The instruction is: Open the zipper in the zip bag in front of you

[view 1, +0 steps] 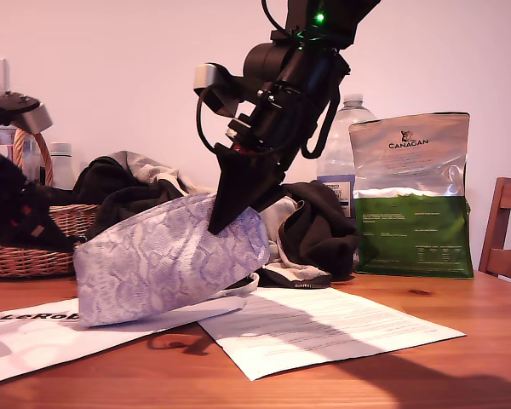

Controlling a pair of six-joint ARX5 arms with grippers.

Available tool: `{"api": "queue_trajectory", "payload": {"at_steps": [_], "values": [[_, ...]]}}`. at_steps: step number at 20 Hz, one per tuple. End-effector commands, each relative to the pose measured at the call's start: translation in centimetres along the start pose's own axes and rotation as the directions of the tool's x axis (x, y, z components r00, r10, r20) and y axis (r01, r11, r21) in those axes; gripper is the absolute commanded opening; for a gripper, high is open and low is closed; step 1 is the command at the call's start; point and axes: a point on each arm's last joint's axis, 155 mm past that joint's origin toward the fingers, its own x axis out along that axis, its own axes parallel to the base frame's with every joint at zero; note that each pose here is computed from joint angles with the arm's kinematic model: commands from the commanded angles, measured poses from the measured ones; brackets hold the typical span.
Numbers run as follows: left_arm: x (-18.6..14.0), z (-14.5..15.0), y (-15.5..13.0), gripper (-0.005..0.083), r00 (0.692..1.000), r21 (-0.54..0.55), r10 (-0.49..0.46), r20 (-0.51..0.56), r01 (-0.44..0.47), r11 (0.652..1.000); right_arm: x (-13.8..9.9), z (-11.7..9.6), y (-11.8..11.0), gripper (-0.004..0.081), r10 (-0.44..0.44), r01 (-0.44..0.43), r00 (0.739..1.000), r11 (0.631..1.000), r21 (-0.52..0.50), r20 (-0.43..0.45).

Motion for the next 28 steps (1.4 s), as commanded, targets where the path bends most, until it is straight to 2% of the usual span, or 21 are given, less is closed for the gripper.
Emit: {"api": "queue_trajectory", "payload": {"at_steps": [1,7,20,28], "values": [[0.1,1.1,-0.7,-0.0019,1.000,0.024,-0.014,0.024,0.014,1.000,-0.8,0.9,0.4,0.0174,-0.010,0.010,1.000,1.000,-0.009,0.020],[0.3,2.4,-2.3,-0.0019,0.999,0.064,-0.028,0.041,0.025,0.998,-0.6,0.8,0.5,0.0174,-0.022,0.022,1.000,1.000,-0.015,0.003],[-1.2,5.9,-2.2,-0.0019,0.990,0.094,-0.006,0.144,-0.007,0.996,-0.4,1.0,0.8,0.0154,-0.026,0.026,1.000,0.999,-0.028,0.001],[-1.1,7.6,-4.5,-0.0019,0.981,0.136,-0.054,0.185,0.029,0.990,-0.3,1.1,0.9,0.0154,-0.025,0.025,1.000,0.999,-0.029,0.000]]}}
